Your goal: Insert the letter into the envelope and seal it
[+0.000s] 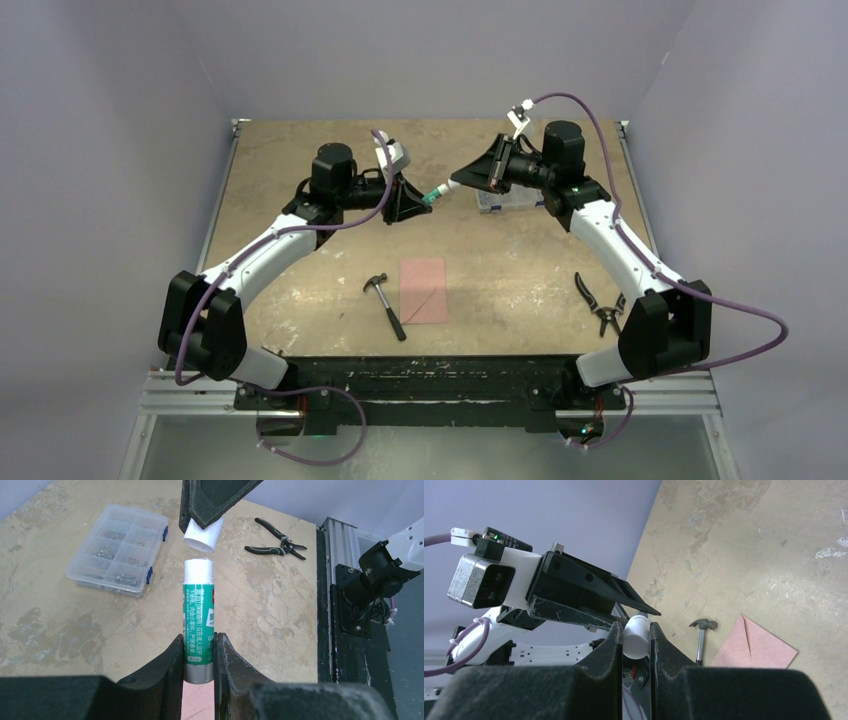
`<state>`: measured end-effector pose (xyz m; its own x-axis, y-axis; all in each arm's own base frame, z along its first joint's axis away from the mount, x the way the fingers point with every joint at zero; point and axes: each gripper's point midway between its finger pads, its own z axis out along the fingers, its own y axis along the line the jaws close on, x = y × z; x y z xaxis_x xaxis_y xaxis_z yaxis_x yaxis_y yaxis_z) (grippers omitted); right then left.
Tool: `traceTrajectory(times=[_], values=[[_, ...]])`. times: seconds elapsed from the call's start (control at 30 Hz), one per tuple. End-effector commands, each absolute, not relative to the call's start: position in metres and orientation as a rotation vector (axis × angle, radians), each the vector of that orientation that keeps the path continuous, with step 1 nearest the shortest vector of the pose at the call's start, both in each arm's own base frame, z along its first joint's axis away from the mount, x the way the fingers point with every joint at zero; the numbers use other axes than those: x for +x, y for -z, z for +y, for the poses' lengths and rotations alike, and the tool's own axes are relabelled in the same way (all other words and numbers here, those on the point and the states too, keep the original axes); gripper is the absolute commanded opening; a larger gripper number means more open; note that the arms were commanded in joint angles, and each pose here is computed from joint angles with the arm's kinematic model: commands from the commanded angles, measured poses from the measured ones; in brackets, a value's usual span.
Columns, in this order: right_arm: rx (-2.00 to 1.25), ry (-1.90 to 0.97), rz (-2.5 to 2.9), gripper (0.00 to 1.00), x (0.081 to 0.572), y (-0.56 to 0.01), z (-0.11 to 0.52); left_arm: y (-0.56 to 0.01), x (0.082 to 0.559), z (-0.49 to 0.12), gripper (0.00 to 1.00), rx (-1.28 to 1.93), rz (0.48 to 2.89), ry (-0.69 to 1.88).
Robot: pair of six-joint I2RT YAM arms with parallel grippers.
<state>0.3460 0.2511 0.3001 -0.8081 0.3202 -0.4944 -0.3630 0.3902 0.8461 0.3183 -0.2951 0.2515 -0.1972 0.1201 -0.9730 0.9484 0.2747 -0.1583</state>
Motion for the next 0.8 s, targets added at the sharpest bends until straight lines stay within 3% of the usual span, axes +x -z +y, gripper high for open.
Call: traceTrajectory(times=[0.0,0.4,0.77], values=[[-0.09,-1.471,1.988,0.0,0.346,-0.31,0.256,-0.272,0.314,-0.295,0.0,1.022,1.481,1.076],[-0.096,-1.5,1.987,0.0,0.343,-0.309,0.267,-0.281,0.314,-0.3,0.0,0.994,1.442,1.114],[-0.053,-1.444,1.975,0.0,0.344,-0.323,0.259,-0.265,0.321,-0.286,0.0,1.013,1.494,0.981]])
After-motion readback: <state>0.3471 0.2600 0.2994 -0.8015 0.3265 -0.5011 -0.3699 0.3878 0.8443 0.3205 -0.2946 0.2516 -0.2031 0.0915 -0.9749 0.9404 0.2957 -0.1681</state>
